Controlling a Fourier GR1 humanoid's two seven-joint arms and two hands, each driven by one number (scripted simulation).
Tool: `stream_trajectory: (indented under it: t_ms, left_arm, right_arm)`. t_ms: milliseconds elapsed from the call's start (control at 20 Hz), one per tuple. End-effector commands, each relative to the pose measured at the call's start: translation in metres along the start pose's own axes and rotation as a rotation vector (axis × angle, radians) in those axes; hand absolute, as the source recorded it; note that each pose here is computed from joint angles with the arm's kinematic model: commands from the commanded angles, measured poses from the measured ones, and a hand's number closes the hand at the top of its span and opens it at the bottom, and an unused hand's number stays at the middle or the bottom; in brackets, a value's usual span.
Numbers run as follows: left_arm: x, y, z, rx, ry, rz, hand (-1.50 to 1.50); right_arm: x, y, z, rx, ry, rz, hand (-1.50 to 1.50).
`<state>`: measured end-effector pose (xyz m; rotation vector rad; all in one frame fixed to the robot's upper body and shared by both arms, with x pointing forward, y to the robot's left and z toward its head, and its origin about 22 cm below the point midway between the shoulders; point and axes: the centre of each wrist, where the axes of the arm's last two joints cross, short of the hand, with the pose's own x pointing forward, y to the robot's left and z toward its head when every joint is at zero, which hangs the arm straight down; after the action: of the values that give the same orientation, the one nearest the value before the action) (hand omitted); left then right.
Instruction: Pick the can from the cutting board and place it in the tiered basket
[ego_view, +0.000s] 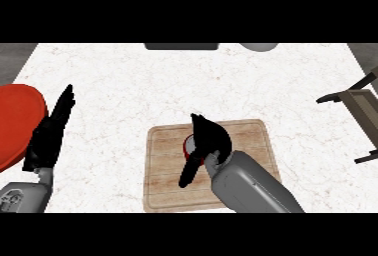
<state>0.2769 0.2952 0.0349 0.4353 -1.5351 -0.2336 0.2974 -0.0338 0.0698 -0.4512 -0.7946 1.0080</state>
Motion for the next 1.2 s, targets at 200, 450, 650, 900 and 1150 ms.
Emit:
stream_trajectory:
  t_ms: [200, 450, 650, 900, 1150]
  left_arm:
    - [-0.011, -0.002, -0.002, -0.007, 0.013, -0.001, 0.00]
    - [-0.012, 0.013, -0.003, 0.004, -0.002, 0.008, 0.00]
    - [-0.008, 0.011, -0.011, -0.007, -0.006, 0.004, 0.00]
    - [-0.006, 0.006, -0.004, -0.009, 0.003, 0.004, 0.00]
    - [-0.013, 0.018, 0.008, 0.029, 0.053, -0.006, 0.00]
  right_arm:
    - [0.012, 0.020, 0.001, 0.140, 0.017, 0.183, 1.50]
    - [0.020, 0.011, -0.005, 0.051, 0.007, 0.186, 1.50]
    - [0.006, 0.007, 0.001, 0.063, -0.007, 0.040, 1.50]
    - [0.012, -0.007, 0.024, -0.026, -0.040, -0.092, 1.50]
    - [-0.038, -0.043, 0.107, -0.135, -0.382, 0.171, 1.50]
